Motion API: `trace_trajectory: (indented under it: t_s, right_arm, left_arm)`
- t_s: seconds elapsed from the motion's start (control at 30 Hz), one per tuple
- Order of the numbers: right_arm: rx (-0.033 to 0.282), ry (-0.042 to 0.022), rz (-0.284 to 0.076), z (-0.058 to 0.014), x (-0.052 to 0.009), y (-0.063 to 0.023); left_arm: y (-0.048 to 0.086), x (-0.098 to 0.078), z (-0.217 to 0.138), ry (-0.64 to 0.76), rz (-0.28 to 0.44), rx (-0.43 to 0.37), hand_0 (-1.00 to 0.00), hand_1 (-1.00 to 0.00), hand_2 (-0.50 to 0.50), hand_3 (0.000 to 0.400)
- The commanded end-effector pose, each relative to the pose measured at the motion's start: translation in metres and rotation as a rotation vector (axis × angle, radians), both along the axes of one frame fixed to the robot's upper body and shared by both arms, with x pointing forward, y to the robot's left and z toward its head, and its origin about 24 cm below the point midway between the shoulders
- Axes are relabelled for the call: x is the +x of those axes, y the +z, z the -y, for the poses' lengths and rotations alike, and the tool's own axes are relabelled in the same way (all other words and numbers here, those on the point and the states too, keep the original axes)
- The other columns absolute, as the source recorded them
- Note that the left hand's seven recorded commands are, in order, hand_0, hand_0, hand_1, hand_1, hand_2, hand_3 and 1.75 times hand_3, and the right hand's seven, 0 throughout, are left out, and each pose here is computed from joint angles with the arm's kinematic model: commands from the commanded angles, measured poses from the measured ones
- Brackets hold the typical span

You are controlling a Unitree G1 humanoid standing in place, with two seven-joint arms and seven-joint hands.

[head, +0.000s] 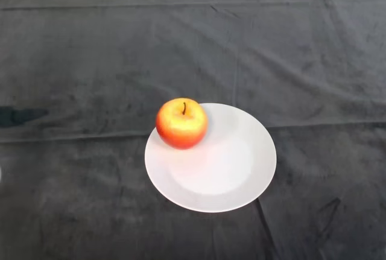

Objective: Move the apple to the plate

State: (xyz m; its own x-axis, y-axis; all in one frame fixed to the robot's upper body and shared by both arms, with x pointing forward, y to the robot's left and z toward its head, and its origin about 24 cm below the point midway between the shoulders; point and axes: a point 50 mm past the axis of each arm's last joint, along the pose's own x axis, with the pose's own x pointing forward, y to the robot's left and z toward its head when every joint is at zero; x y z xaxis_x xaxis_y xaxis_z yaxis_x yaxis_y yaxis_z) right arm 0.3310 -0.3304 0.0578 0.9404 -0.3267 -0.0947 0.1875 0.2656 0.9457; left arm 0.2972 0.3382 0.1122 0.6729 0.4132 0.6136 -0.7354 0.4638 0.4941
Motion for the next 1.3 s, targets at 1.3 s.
trace_trajectory:
  t_s: [1.3]
  right_arm:
    - [0.012, -0.0128, 0.05, 0.0018, 0.0073, 0.0144]
  left_arm:
    - [0.007, -0.082, -0.097, 0.528, 0.093, -0.07, 0.0, 0.0, 0.0, 0.0]
